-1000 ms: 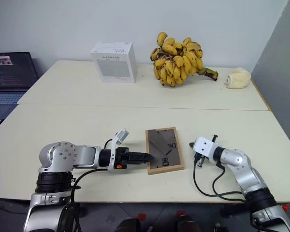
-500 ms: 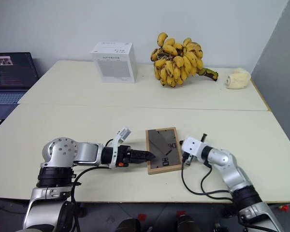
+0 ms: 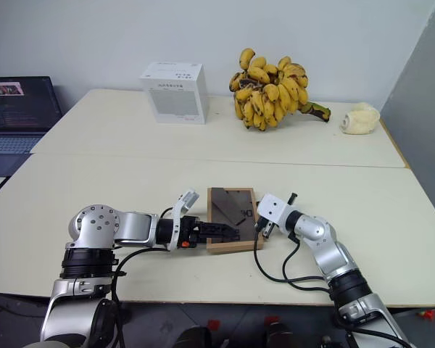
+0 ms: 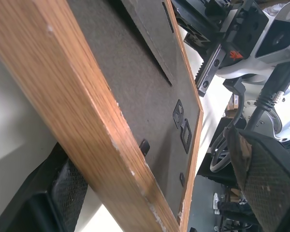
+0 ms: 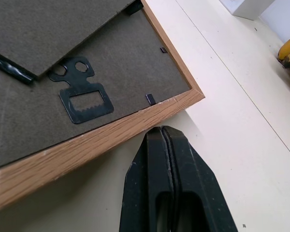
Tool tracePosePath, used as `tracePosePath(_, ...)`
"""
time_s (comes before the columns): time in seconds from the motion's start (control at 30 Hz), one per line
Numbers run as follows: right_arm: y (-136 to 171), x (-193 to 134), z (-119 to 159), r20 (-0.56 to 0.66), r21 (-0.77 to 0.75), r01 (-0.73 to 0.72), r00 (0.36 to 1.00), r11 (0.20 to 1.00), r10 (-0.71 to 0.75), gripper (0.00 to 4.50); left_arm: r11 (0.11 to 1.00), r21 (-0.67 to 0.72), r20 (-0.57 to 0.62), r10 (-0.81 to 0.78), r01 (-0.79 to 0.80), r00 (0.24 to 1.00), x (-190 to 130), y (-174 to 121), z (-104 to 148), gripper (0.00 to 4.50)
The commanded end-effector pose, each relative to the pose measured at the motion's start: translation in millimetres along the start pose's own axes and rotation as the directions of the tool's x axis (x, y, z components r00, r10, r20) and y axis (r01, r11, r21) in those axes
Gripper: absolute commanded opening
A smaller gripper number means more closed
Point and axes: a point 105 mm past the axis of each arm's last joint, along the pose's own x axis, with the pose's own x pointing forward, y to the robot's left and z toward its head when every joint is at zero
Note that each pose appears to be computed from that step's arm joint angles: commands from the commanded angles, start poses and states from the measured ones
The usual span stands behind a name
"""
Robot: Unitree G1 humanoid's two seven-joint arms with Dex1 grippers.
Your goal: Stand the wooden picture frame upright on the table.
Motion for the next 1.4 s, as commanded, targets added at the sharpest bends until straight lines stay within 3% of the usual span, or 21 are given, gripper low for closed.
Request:
tracePosePath(0.03, -9, 1, 8, 0.023, -0.020, 0.031, 0.999, 0.999, -0.030, 0.00, 1.000, 0.006, 0.014, -0.014, 0.013, 1.000, -3, -4, 4, 4.44)
tracePosePath(0.23, -12, -3, 0, 0.004, -0.026, 0.039, 0.999, 0.999, -0.039, 0.00, 0.999, -0.002, 0.031, -0.043, 0.043, 0.999, -5, -7, 6, 4.44)
tracePosePath(0.6, -16, 0, 3, 0.014, -0.023, 0.056, 0.998, 0.998, -0.056, 0.00, 0.997, 0.005, 0.050, -0.082, 0.082, 0.995, -3, -16, 13, 1.93)
tracePosePath(0.73, -18, 0, 4, 0.016, -0.025, 0.060, 0.998, 0.998, -0.060, 0.00, 0.995, 0.006, 0.060, -0.097, 0.097, 0.994, -3, -19, 15, 1.32)
tracePosePath(1.0, -28, -11, -6, -0.008, -0.041, 0.088, 0.996, 0.995, -0.089, 0.00, 0.996, 0.075, 0.122, -0.056, 0.047, 0.991, -7, -19, 22, 1.28)
tracePosePath(1.23, -56, -59, -23, -0.070, -0.065, 0.144, 0.987, 0.988, -0.148, 0.00, 0.962, 0.259, 0.253, 0.023, -0.090, 0.967, -20, -11, 38, 1.28)
tracePosePath(1.4, -72, -78, -12, -0.047, -0.010, 0.173, 0.984, 0.985, -0.173, 0.93, 0.922, 0.358, 0.363, 0.005, -0.145, 0.932, -27, -14, 53, 1.28)
